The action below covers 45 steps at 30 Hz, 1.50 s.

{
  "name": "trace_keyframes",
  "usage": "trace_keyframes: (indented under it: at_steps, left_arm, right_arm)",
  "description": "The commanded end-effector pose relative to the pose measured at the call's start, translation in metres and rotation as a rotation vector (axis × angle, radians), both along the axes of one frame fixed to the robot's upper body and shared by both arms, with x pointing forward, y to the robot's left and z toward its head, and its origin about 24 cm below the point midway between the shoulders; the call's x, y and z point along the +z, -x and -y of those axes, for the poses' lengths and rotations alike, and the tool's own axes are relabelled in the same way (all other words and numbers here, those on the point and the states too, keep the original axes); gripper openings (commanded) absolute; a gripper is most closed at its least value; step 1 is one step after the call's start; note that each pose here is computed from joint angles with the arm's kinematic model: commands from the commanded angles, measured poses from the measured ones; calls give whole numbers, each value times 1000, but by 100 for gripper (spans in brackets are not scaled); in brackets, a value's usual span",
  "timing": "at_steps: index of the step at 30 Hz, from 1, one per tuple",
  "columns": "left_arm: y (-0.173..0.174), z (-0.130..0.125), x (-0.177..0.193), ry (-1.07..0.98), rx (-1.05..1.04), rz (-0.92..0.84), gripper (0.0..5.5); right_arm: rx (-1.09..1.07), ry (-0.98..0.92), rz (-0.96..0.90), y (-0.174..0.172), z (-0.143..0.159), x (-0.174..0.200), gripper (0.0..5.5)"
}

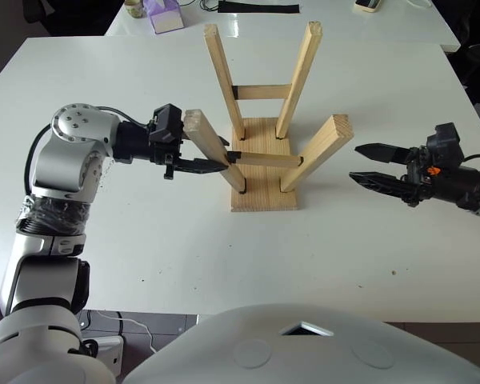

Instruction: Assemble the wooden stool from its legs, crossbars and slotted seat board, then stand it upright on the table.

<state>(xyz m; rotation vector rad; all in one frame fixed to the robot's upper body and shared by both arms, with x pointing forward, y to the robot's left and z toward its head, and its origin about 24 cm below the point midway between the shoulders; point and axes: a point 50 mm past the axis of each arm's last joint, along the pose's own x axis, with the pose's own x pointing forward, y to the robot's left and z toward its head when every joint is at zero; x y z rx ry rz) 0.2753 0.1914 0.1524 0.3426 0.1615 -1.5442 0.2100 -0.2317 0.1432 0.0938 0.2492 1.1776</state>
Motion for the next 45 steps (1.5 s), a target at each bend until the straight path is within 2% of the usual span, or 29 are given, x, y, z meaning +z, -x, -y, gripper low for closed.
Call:
trace_keyframes:
  at_steps: [1, 5, 10, 12, 14, 16, 19, 24, 27, 32, 35, 37, 40, 42, 45]
  left_arm:
    - [5, 10, -17, -59, -27, -52, 209]
    - [7, 14, -21, -58, -24, -59, 209]
    - [9, 15, -22, -48, 8, -63, 209]
    - [9, 17, -23, -37, 29, -60, 209]
    - [9, 20, -22, -33, 52, -45, 209]
    - [9, 27, -20, -13, 75, -23, 209]
    - [10, 39, -17, 19, 89, -1, 209]
    - [12, 53, -16, 22, 121, 20, 209]
    - [12, 56, -15, 17, 144, 21, 209]
    - [10, 55, -17, -16, 174, 23, 209]
    - [10, 56, -17, -24, 175, 25, 209]
    - [9, 57, -16, -31, 174, 27, 209]
    - [4, 59, -15, -45, 185, 27, 209]
    - [1, 61, -14, -55, 192, 27, 209]
    - [-4, 64, -13, -72, 194, 31, 209]
  right_arm:
    - [-18, 34, 51, 1, -2, 1, 335]
    - [-105, 12, 133, -1, 10, 19, 335]
    - [-14, -23, 201, 22, 13, 50, 335]
    - [-47, -79, 270, 16, 11, 68, 335]
    - [-95, -170, 388, 6, -4, 95, 317]
    - [-119, -230, 479, 0, -33, 116, 290]
    - [-146, -250, 498, -1, -70, 120, 246]
    - [-226, -165, 557, -3, -121, 107, 240]
    - [-289, -140, 595, -4, -133, 101, 240]
    - [-409, -26, 583, -14, -134, 70, 240]
    - [-423, 63, 452, -23, -134, 28, 240]
    - [-440, 239, 422, -28, -129, -11, 240]
    - [-407, 419, 227, -21, -121, -75, 240]
    - [-366, 470, 171, -13, -120, -97, 240]
    - [-316, 491, 197, -9, -122, -102, 240]
